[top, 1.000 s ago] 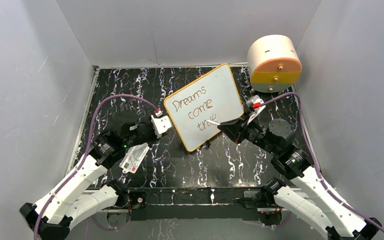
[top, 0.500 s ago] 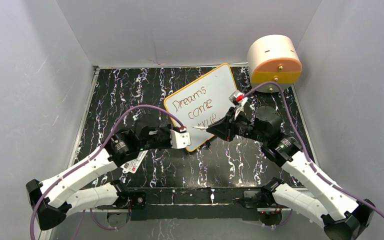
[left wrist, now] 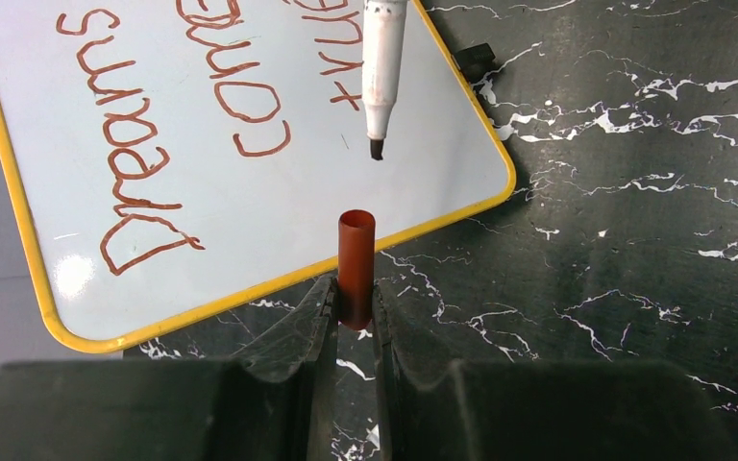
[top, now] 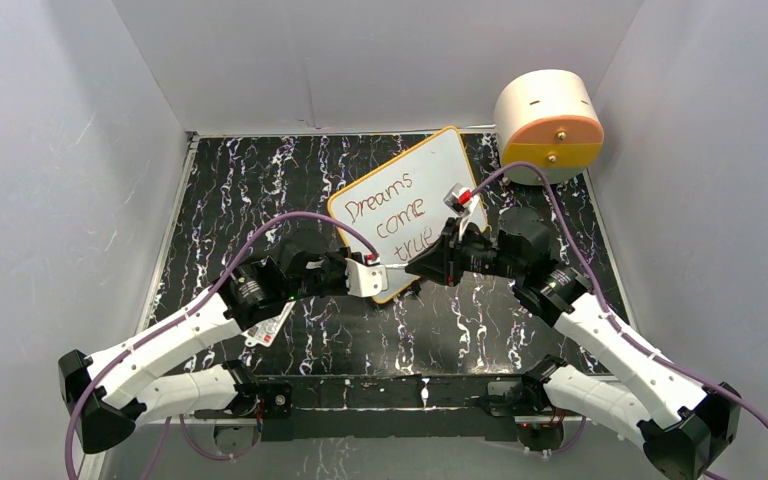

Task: Write a sentence on the whiteboard
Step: Close the whiteboard marker at the center of the board.

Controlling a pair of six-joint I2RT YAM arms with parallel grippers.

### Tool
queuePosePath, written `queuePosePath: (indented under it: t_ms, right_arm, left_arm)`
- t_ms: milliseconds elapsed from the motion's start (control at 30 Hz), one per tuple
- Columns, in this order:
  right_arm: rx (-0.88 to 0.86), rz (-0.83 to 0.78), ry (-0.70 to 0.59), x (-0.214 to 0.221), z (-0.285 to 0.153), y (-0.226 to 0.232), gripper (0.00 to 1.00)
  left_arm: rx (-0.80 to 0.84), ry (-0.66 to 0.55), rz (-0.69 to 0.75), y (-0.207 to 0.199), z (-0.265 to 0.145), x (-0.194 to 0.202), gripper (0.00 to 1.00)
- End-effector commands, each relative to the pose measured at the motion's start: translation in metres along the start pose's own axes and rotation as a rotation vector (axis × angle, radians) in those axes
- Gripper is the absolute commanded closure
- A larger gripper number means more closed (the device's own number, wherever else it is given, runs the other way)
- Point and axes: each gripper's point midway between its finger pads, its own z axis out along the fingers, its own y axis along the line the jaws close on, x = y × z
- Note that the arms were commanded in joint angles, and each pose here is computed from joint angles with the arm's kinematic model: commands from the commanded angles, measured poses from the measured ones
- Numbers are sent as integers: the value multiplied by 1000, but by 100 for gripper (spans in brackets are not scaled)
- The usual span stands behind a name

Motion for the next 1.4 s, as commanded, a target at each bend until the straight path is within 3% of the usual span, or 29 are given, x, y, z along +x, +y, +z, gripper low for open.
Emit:
queuePosePath:
  t_ms: [0, 1367]
  right_arm:
    - [-55, -64, -89, -28, 1, 12, 100]
    - [-37, -14, -42, -8, 21, -9, 100]
  left_arm:
    - [-34, -34, 6, 11, -6, -13, 100]
    - [-12, -74, -4, 9, -5, -22, 100]
